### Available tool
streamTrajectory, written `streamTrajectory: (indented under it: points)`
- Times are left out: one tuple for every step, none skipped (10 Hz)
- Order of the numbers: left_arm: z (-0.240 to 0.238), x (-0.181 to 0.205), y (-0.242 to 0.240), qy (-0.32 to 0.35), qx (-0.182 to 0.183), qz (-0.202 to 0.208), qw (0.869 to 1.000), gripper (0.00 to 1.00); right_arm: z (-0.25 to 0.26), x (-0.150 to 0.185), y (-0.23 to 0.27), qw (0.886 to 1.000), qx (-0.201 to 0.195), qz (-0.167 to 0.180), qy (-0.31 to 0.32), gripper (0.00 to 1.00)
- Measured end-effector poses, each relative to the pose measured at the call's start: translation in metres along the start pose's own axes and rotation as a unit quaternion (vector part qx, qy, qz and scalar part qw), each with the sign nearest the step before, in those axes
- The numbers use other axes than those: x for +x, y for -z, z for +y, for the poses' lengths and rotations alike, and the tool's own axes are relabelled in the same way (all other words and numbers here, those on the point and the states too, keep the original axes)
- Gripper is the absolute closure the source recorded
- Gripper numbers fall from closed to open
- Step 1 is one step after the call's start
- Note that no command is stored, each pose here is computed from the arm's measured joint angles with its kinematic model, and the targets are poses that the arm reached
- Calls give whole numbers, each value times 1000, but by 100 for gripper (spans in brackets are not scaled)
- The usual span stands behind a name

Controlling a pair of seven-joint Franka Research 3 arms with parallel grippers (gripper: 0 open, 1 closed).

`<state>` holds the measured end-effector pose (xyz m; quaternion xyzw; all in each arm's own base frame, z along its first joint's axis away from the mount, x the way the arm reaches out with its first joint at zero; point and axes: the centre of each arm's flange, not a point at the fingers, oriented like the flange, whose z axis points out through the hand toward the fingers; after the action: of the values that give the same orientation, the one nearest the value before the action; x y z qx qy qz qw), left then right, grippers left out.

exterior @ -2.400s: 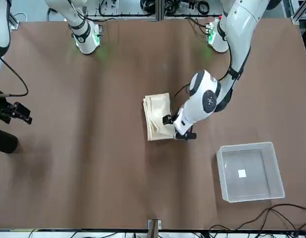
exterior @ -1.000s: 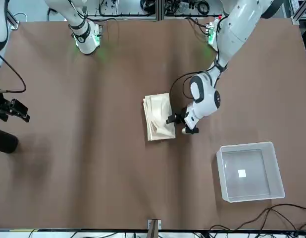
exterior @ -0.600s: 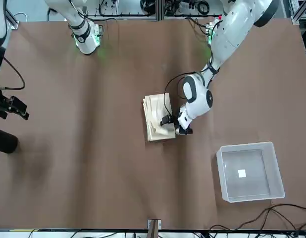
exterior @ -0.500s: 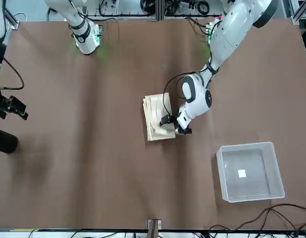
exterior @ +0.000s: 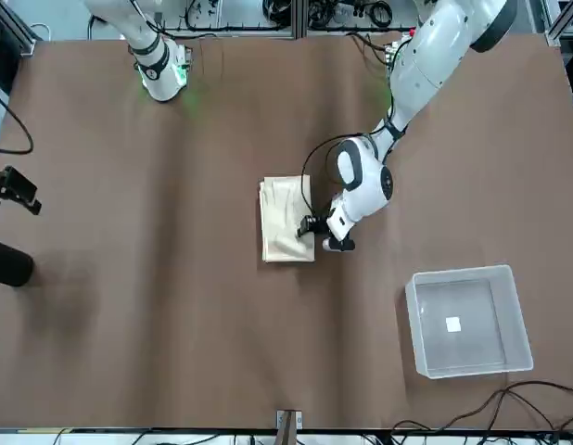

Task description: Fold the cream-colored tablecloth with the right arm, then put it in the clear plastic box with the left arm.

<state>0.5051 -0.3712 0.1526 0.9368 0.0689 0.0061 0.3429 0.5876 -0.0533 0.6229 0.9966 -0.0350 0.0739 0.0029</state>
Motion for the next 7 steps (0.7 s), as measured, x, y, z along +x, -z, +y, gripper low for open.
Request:
streamTrajectory:
  points:
    - [2, 1, 2, -1, -1, 2, 1000, 86, 1, -1, 1, 1000, 0, 0, 0, 0]
    - [3, 2, 4, -1, -2, 3, 1000, 86, 3, -1, 1, 1000, -1, -1, -2, 0]
    - [4, 4, 6, -1, -3, 6, 1000, 86, 3, -1, 1, 1000, -1, -1, -3, 0]
    - [6, 6, 9, -2, -5, 7, 1000, 86, 3, -1, 1, 1000, -1, -1, -3, 0]
    - [10, 7, 13, -5, -10, 3, 1000, 87, 2, -1, 1, 1000, -1, -1, -2, 0]
    - [18, 8, 21, -9, -19, -7, 1000, 87, 2, -1, 1, 1000, -1, -1, -2, 0]
    - [28, 13, 36, -11, -34, -20, 999, 87, 2, -1, 1, 1000, -1, -2, -1, 0]
